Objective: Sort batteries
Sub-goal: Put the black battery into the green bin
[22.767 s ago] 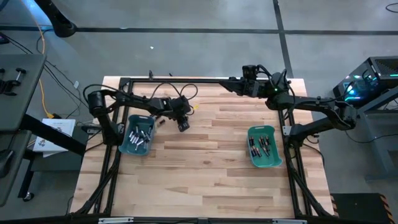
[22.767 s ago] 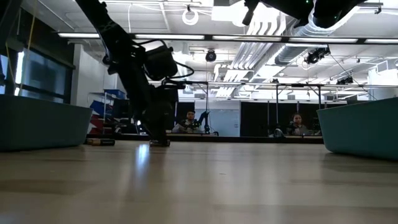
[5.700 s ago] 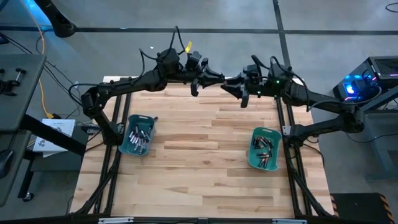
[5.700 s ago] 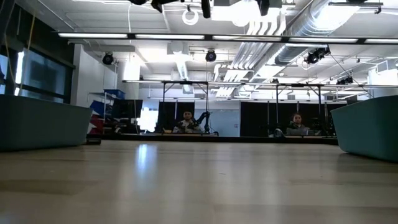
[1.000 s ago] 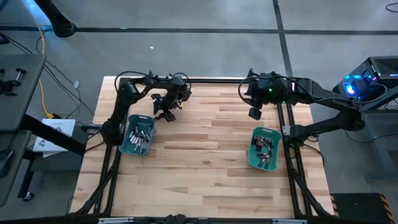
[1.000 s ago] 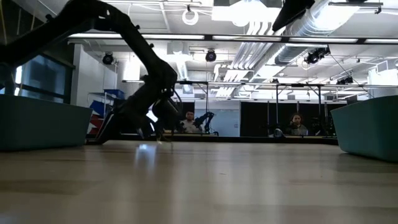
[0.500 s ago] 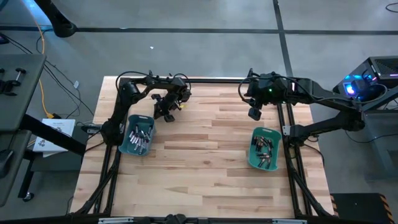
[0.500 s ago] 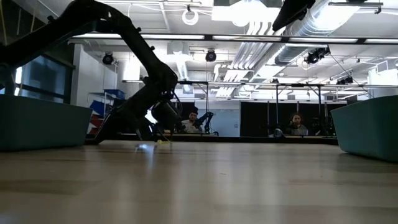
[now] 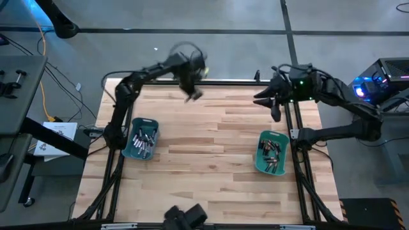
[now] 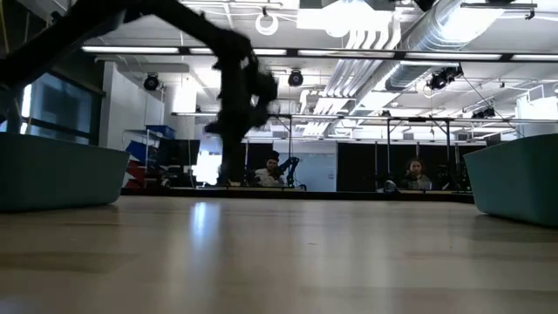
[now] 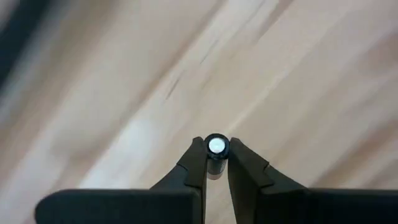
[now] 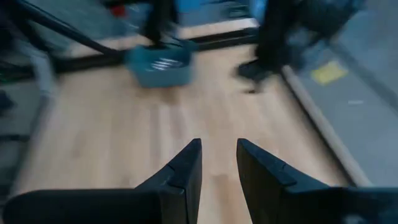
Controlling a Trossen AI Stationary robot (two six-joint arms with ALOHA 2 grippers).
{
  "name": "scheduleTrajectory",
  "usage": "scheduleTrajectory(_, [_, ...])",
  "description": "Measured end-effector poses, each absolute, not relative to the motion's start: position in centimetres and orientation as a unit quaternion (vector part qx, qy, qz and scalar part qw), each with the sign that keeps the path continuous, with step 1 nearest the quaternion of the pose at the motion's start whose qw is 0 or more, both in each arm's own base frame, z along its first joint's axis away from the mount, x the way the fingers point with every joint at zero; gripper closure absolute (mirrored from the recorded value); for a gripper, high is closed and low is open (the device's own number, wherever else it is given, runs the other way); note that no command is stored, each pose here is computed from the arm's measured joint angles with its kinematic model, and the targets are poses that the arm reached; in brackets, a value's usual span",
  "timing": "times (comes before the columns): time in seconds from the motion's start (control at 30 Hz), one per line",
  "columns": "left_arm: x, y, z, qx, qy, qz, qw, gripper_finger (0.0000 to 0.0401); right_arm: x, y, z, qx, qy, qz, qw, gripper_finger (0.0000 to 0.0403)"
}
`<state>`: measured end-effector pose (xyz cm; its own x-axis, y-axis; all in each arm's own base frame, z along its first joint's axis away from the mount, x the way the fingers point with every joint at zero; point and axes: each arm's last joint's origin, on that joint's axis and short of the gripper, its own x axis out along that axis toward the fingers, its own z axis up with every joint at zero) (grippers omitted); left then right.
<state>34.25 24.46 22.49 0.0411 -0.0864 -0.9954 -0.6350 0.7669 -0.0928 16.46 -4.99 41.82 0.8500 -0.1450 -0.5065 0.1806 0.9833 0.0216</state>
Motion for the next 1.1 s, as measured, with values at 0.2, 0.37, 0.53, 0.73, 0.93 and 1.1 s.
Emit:
scheduleTrajectory(0.2, [35.9,23.4,34.2,-0.246,0.388,0.134,0.878,0.0374,18.0,-6.4,39.6,0.134,0.230,-0.038,0.963,0.0307])
scheduleTrajectory(0.37, [35.7,19.8,41.9,-0.137,0.206,0.040,0.968,0.0375,20.7,-7.8,35.9,0.193,0.133,-0.015,0.972,0.0280])
scheduleTrajectory(0.53, [35.4,16.0,47.0,-0.057,0.070,-0.017,0.996,0.0375,22.8,-8.8,34.3,0.182,-0.035,-0.011,0.983,0.0240])
scheduleTrajectory(0.73, [35.9,12.6,49.9,-0.008,-0.036,-0.059,0.998,0.0375,23.8,-8.6,36.6,0.089,-0.253,-0.006,0.963,0.0222])
scheduleTrajectory(0.93, [36.3,10.9,50.9,0.005,-0.089,-0.077,0.993,0.0375,24.4,-7.9,40.1,0.000,-0.296,-0.077,0.952,0.0222])
scheduleTrajectory(1.1, [36.4,10.6,51.0,0.009,-0.095,-0.065,0.993,0.0375,24.3,-7.2,42.8,-0.059,-0.297,-0.072,0.950,0.0222])
